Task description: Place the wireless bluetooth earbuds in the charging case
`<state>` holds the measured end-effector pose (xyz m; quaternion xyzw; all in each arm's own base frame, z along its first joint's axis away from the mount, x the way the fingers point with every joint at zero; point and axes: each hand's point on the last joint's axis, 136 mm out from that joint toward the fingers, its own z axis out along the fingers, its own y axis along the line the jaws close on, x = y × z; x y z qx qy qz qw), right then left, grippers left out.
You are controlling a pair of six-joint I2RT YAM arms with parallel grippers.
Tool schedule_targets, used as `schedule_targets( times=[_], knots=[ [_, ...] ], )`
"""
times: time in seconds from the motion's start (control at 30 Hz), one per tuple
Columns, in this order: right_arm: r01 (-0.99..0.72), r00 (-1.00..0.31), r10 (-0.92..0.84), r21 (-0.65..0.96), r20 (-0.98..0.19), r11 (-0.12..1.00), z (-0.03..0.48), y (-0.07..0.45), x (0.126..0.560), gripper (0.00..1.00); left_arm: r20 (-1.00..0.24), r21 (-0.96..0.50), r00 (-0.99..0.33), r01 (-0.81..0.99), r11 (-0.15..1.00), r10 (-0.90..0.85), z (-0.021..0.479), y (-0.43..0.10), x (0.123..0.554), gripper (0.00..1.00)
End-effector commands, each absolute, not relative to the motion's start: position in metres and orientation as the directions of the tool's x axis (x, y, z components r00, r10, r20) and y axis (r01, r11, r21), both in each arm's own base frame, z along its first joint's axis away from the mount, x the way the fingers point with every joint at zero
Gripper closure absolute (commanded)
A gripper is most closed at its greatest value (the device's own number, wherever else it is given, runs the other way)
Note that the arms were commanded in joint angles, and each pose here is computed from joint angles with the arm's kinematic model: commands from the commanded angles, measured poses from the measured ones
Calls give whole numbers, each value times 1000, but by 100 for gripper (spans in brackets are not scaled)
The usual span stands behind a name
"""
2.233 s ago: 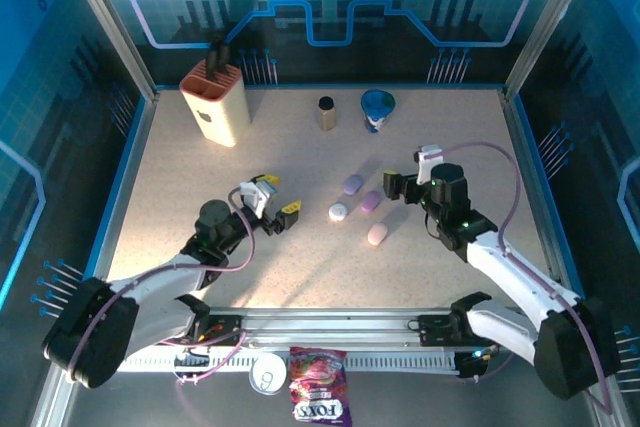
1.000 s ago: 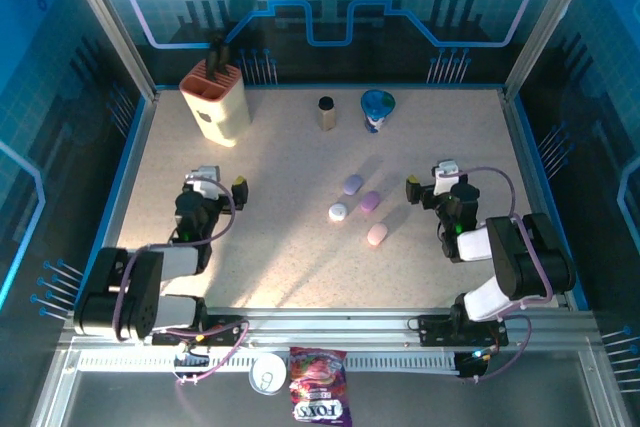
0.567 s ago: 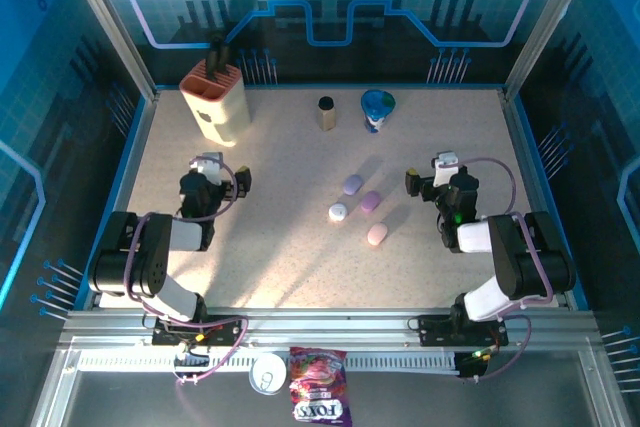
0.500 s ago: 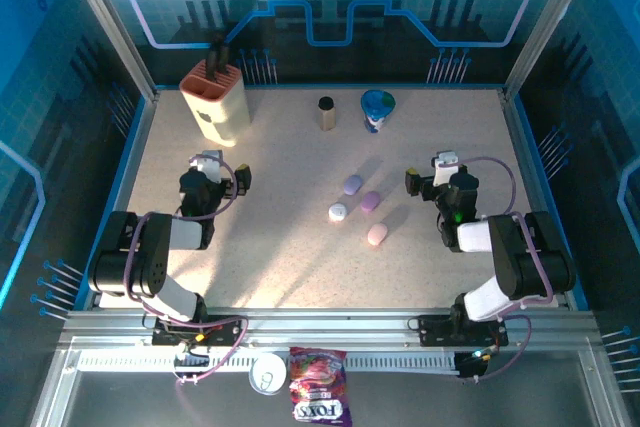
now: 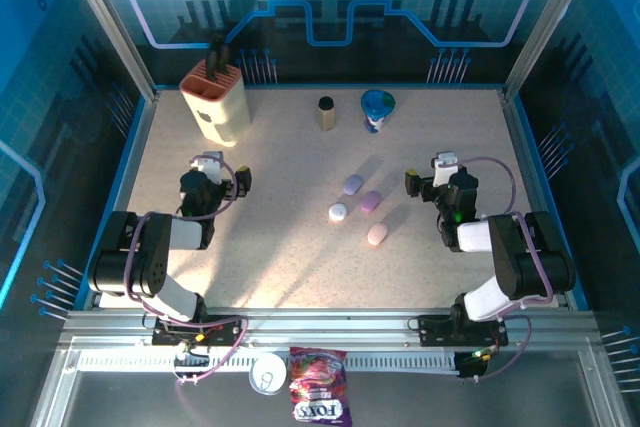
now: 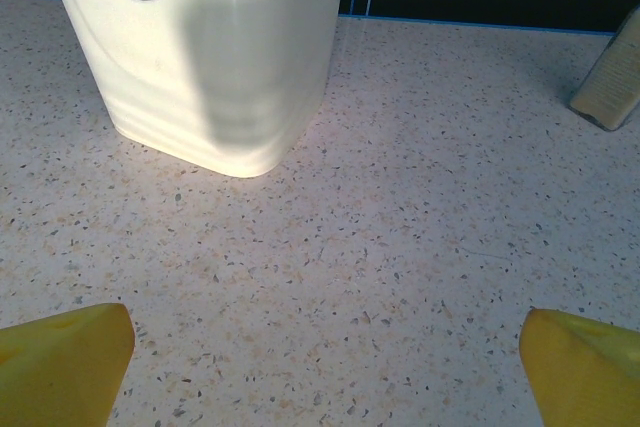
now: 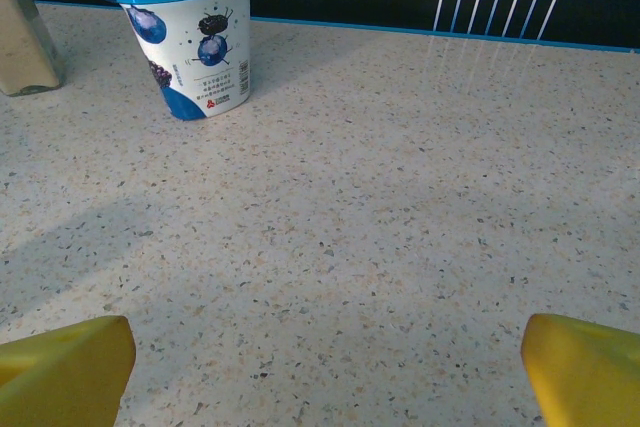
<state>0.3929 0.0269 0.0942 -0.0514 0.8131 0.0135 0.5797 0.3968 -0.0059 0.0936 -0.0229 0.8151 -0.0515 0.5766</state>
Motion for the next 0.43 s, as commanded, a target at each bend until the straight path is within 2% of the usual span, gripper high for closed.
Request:
schedule_targets(
  times=[0.0,0.4],
  knots=[
    [-77,-312,-57,-35,-948,996,99,20,398,0,-938,-117,-330,25,993,-102,96,-6,399,1],
    [-76,-313,-59,-37,-948,996,99,20,397,0,-938,-113,-331,27,993,-98,95,-7,399,1]
  ],
)
